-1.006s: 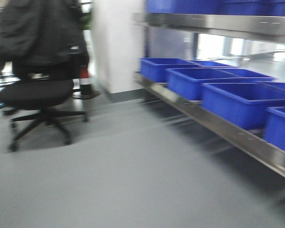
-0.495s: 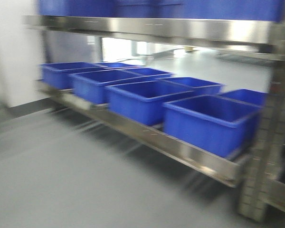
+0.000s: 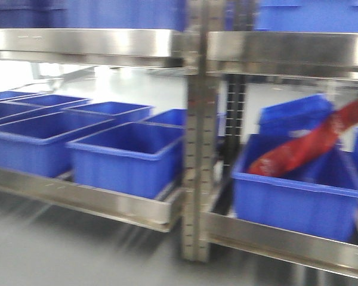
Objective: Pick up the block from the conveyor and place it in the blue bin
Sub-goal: 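Drive the base up to the steel shelf of blue bins, then extend both grippers with blocks over the blue bins on the shelf, then lower both grippers into the blue bins and release the blocks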
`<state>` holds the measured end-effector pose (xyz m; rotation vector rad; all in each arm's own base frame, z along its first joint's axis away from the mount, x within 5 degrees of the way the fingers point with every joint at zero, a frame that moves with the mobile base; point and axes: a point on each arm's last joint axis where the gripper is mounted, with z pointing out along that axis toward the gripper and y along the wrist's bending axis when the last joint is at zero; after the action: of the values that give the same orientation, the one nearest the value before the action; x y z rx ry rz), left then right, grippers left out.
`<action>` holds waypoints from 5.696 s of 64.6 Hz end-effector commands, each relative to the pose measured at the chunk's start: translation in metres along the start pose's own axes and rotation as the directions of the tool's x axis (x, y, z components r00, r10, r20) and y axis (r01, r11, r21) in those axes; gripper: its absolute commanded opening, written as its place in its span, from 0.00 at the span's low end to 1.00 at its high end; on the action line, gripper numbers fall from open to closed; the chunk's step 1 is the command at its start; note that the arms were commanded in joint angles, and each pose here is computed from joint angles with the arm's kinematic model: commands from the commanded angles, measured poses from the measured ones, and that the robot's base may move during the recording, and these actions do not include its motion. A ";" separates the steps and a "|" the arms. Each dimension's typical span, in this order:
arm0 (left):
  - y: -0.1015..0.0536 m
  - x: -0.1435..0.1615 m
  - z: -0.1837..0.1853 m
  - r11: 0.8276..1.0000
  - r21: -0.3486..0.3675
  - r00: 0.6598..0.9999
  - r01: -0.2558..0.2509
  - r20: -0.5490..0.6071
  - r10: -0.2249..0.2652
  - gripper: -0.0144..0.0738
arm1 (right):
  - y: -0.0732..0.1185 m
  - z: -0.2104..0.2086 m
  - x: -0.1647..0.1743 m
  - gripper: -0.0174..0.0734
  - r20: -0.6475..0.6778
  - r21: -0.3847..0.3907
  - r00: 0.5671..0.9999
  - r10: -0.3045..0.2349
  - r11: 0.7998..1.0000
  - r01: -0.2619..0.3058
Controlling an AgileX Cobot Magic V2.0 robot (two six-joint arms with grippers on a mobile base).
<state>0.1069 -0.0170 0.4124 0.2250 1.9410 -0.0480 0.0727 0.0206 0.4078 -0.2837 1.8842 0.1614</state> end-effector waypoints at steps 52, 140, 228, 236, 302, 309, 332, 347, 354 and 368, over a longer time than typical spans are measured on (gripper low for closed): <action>0.000 -0.004 -0.003 1.000 0.004 0.999 0.008 0.033 -0.008 0.04 | 0.000 -0.003 -0.004 0.02 0.031 0.004 0.999 -0.010 1.000 0.010; 0.000 -0.004 -0.003 1.000 0.004 0.999 0.008 0.033 -0.008 0.04 | 0.000 -0.003 -0.004 0.02 0.031 0.004 0.999 -0.010 1.000 0.010; 0.000 -0.004 -0.003 1.000 0.004 0.999 0.008 0.033 -0.008 0.04 | 0.000 -0.003 -0.004 0.02 0.031 0.004 0.999 -0.010 1.000 0.010; 0.000 -0.004 -0.003 1.000 0.004 0.999 0.008 0.033 -0.008 0.04 | 0.000 -0.003 -0.004 0.02 0.031 0.004 0.999 -0.010 1.000 0.010; -0.064 -0.131 0.074 0.957 0.260 0.986 -0.125 0.141 0.091 0.04 | 0.039 0.084 -0.122 0.02 0.095 -0.242 0.995 -0.032 0.969 0.054; -0.078 -0.139 0.111 0.955 0.272 0.991 -0.119 0.098 0.096 0.04 | 0.054 0.126 -0.126 0.02 0.032 -0.270 0.998 -0.052 0.961 0.059; -0.108 -0.109 0.208 0.950 0.287 0.985 -0.125 -0.079 0.153 0.04 | 0.072 0.212 -0.102 0.02 -0.128 -0.272 0.988 -0.085 0.961 0.047; -0.112 -0.108 0.214 0.947 0.308 0.990 -0.092 -0.075 0.121 0.08 | 0.073 0.218 -0.100 0.12 -0.123 -0.270 0.989 -0.082 0.962 0.046; -0.112 -0.108 0.214 0.947 0.308 0.990 -0.092 -0.077 0.121 0.27 | 0.073 0.218 -0.100 0.35 -0.123 -0.270 0.989 -0.082 0.962 0.046; -0.112 -0.107 0.213 0.946 0.313 0.989 -0.084 -0.089 0.118 0.80 | 0.073 0.217 -0.101 0.75 -0.123 -0.271 0.989 -0.082 0.962 0.046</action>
<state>0.3231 -0.1708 0.4170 0.5585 2.0403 -0.2550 0.2820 0.1575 0.4236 -0.5582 2.0188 0.3617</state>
